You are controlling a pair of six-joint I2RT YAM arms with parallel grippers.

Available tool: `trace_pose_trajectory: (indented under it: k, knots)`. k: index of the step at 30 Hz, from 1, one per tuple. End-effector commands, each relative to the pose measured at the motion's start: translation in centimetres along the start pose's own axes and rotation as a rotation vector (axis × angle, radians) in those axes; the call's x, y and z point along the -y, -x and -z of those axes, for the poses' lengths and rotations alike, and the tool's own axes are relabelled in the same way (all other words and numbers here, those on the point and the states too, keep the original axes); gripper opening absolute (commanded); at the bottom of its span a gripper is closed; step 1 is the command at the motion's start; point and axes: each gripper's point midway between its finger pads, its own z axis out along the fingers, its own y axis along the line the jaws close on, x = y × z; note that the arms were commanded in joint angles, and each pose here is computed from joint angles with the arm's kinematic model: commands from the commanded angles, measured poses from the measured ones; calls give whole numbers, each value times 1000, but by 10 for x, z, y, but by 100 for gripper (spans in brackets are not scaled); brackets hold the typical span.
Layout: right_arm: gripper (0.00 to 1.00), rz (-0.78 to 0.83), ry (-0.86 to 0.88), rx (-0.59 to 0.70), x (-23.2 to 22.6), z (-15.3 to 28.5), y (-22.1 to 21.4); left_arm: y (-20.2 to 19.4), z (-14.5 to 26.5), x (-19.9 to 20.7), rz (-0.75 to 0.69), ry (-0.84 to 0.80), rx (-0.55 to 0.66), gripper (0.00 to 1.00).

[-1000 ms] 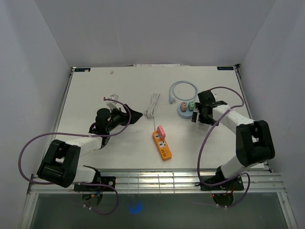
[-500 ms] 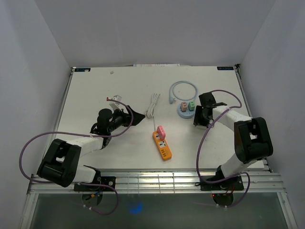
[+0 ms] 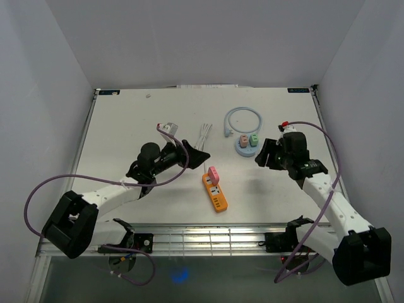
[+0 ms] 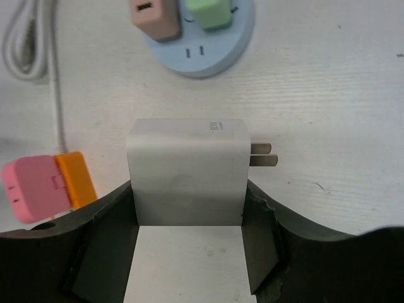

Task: Insert the plug

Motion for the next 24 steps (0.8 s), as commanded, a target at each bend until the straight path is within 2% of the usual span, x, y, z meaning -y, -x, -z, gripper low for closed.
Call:
trace_pose_trajectory:
  k: [1,4,7,11,17,24]
  knots:
    - [51,74,201,143,-35,23,23,33,-7,44,14,-69,49,98]
    - [51,135,277,218,-48,44,31,36,-17,71,13,-92,23,98]
    - [50,182,326,233,-56,50,30,45,-36,92,15,-110,4,98]
    - [50,224,390,264,-68,59,30,40,-63,93,51,-59,-99,98]
    - [50,238,411,255,-74,59,28,34,-92,100,-8,-9,-165,98]
    - [50,259,424,273,-82,63,31,16,-107,96,7,9,-244,98]
